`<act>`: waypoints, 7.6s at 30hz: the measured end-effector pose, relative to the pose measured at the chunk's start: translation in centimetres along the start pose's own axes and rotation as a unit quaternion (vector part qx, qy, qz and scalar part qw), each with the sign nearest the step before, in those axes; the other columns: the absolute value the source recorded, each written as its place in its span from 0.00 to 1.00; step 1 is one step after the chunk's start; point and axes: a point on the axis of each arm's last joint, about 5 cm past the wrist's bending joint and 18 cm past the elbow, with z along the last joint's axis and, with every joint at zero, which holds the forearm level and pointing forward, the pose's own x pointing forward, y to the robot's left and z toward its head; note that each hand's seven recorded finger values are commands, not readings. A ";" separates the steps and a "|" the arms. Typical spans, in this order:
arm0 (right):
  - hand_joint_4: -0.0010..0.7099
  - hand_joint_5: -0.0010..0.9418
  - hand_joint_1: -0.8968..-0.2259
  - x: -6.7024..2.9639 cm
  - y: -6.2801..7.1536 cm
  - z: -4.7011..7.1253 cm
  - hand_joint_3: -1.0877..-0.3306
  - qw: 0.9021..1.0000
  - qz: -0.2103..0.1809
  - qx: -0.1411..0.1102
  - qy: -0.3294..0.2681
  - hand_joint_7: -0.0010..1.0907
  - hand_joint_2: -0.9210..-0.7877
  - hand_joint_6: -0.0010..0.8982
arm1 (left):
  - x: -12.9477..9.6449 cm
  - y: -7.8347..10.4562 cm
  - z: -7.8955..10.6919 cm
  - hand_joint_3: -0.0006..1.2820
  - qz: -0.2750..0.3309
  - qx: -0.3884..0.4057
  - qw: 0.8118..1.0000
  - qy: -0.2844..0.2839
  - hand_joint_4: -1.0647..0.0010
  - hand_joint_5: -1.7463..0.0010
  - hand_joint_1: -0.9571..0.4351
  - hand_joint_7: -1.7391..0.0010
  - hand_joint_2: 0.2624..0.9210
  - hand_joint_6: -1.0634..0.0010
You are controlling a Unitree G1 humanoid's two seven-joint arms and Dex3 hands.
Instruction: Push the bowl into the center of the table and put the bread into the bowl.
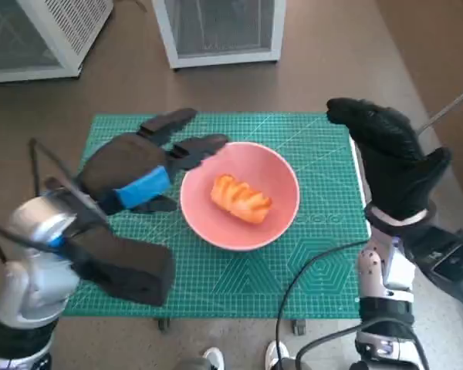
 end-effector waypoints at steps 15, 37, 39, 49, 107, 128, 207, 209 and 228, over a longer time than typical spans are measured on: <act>0.36 0.00 0.43 -0.23 0.2 0.1 0.48 1.000 0.000 0.005 0.004 0.00 0.00 0.33 | -7.1 1.4 -0.4 0.00 -0.025 -0.019 0.985 0.168 0.98 1.00 0.78 1.00 0.72 0.78; 0.35 0.00 0.41 -0.27 0.3 -0.1 0.50 1.000 -0.001 0.012 0.007 0.00 0.00 0.33 | -8.6 0.3 -0.3 0.01 -0.140 -0.092 0.970 0.178 0.93 0.99 0.79 1.00 0.71 0.79; 0.35 0.00 0.41 -0.29 0.3 -0.2 0.50 1.000 -0.002 0.014 0.007 0.00 0.00 0.33 | -8.4 0.0 -0.4 0.01 -0.148 -0.096 0.968 0.179 0.93 1.00 0.79 1.00 0.71 0.79; 0.36 0.00 0.42 -0.34 0.3 -0.2 0.50 1.000 -0.004 0.018 0.004 0.00 0.00 0.33 | -7.2 -2.1 -1.4 0.01 -0.170 -0.109 0.960 0.196 0.93 1.00 0.78 1.00 0.72 0.78; 0.36 0.00 0.44 -0.24 0.1 0.2 0.46 1.000 -0.001 0.017 0.010 0.00 0.00 0.33 | -1.5 -11.8 -5.8 0.09 -0.255 -0.026 0.925 0.279 0.39 0.50 0.71 0.49 0.96 0.45; 0.35 0.00 0.43 -0.28 0.0 0.3 0.46 1.000 -0.001 0.019 0.014 0.00 0.00 0.33 | -1.8 -10.3 -5.5 0.06 -0.222 -0.024 0.937 0.268 0.35 0.34 0.69 0.31 0.99 0.43; 0.35 0.00 0.42 -0.50 -0.6 0.5 0.45 1.000 0.000 0.001 0.022 0.00 0.00 0.33 | 10.0 -3.7 1.7 0.04 -0.064 -0.125 0.987 -0.074 0.76 0.98 0.69 0.96 0.87 0.62; 0.35 0.00 0.42 -0.50 -0.6 0.5 0.45 1.000 -0.001 0.002 0.022 0.00 0.00 0.33 | 9.7 -3.7 1.6 0.04 -0.059 -0.140 0.986 -0.072 0.78 0.99 0.68 0.97 0.87 0.63; 0.35 0.00 0.41 -0.35 -0.3 0.2 0.47 1.000 -0.002 0.011 0.024 0.00 0.00 0.33 | 6.1 -4.5 -2.2 0.03 0.061 -0.383 0.898 -0.209 0.88 1.00 0.52 1.00 0.93 0.70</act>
